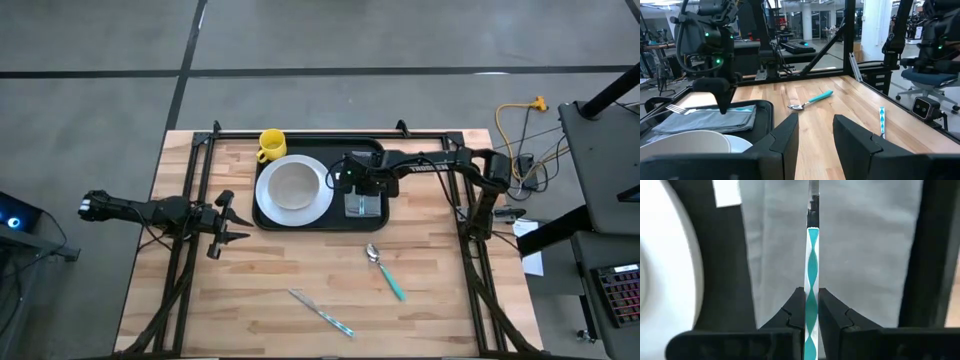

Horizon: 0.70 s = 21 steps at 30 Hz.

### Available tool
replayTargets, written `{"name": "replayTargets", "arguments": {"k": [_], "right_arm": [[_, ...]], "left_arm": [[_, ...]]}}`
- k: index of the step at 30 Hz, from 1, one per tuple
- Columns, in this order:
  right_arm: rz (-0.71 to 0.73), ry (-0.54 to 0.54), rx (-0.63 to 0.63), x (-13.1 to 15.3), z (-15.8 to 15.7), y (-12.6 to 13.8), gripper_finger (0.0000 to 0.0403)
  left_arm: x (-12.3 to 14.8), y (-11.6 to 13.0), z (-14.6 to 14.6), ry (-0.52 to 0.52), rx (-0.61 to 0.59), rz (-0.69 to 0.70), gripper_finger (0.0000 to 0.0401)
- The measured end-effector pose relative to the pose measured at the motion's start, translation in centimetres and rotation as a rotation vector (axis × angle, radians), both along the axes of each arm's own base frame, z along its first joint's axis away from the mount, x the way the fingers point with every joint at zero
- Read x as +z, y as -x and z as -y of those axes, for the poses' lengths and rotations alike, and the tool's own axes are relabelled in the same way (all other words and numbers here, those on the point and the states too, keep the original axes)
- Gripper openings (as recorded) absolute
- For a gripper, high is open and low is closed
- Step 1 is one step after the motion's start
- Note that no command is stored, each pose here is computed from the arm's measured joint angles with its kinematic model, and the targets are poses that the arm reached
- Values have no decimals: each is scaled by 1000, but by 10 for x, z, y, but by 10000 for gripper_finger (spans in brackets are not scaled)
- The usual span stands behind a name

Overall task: Set up tray
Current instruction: Put the white fork on top of the napkin

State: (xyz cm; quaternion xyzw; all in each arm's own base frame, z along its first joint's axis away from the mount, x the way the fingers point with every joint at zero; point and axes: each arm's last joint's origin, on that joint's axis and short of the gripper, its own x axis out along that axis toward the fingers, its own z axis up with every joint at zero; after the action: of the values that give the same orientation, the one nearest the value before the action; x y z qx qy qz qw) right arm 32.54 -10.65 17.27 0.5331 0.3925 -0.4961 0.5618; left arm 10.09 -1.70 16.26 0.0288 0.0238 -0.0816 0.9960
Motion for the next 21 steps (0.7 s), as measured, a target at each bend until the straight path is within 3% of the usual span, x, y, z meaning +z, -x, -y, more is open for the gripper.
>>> {"name": "replayTargets", "arguments": {"k": [21], "right_arm": [[32,19,-21,-28,10,14,20]], "left_arm": [[0,0,0,0,0,-1,102]]}}
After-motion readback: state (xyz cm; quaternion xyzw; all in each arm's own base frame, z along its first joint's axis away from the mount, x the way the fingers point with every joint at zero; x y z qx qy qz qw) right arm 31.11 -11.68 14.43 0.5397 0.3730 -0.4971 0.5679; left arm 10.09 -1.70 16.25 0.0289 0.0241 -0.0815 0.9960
